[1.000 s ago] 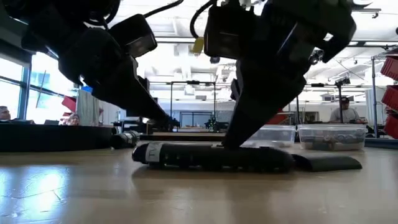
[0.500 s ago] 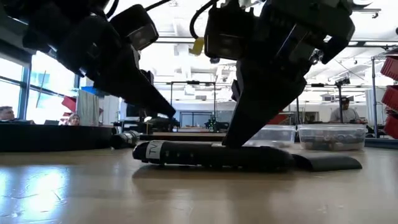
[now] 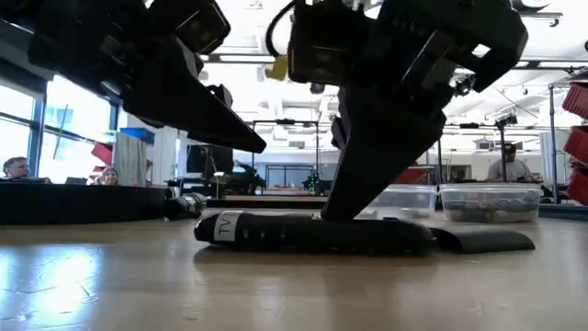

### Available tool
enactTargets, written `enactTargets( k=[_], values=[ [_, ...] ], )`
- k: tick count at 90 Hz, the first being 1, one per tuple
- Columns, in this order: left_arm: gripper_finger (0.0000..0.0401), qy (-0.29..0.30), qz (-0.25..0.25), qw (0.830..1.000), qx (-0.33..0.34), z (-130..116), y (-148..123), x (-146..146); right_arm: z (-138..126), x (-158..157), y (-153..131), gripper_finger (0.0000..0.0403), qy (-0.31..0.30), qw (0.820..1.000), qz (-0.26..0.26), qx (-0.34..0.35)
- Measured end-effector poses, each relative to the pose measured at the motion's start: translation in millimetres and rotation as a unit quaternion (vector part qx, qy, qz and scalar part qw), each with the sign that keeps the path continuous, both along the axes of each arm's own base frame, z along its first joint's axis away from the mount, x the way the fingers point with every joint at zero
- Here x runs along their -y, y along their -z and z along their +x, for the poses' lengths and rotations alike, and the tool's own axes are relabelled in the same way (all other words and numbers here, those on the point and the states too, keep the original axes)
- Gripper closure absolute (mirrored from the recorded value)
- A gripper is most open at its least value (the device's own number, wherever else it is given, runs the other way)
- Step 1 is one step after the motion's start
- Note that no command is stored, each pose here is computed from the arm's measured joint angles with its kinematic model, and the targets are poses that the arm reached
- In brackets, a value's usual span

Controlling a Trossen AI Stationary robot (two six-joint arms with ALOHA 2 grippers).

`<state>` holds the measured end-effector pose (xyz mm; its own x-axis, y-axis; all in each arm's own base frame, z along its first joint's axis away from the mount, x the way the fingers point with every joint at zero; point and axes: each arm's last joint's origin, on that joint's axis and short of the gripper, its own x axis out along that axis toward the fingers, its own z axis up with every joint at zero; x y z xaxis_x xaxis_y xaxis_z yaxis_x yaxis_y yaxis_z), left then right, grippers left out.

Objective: Insert battery
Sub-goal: Insert the silver battery into the black remote control battery compartment

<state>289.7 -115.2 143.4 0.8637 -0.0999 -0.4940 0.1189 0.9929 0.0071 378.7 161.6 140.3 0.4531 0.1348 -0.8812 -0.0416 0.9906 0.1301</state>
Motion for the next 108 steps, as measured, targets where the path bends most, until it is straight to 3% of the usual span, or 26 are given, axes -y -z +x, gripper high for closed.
enactTargets(
  k=[15, 23, 34, 61, 73, 83, 99, 108],
  values=[
    [0.0190, -0.003, 0.000, 1.000, -0.012, -1.1, 2.0, -0.5, 11.3, -0.8, -27.6, 0.0403, -0.009, 1.000, -0.027, -0.003],
    [0.0190, -0.006, 0.000, 1.000, -0.024, -2.4, 4.1, -1.0, 11.7, 11.0, -40.8, 0.0403, 0.015, 0.997, -0.069, -0.032],
    [0.0190, -0.012, -0.004, 0.999, -0.037, -3.7, 6.2, -1.6, 4.9, 43.3, -58.9, 0.0403, 0.068, 0.989, -0.109, -0.074],
    [0.0190, -0.016, -0.004, 0.999, -0.042, -4.2, 7.0, -2.0, -26.2, 139.2, -90.7, 0.0403, 0.221, 0.969, -0.080, -0.081],
    [0.0190, -0.023, 0.000, 0.999, -0.041, -4.0, 7.0, -2.8, -38.2, 182.7, -88.5, 0.0403, 0.331, 0.935, -0.097, -0.085],
    [0.0190, -0.025, 0.001, 0.999, -0.040, -3.9, 7.0, -2.9, -45.6, 216.2, -80.3, 0.0402, 0.389, 0.910, -0.093, -0.108],
    [0.0190, -0.026, 0.002, 0.999, -0.040, -3.9, 6.9, -3.0, -62.5, 256.6, -45.2, 0.0381, 0.428, 0.887, -0.022, -0.172],
    [0.0190, -0.023, 0.007, 0.999, -0.038, -3.9, 6.8, -3.0, -69.2, 271.4, -31.0, 0.0355, 0.435, 0.885, 0.019, -0.165]
  ],
)
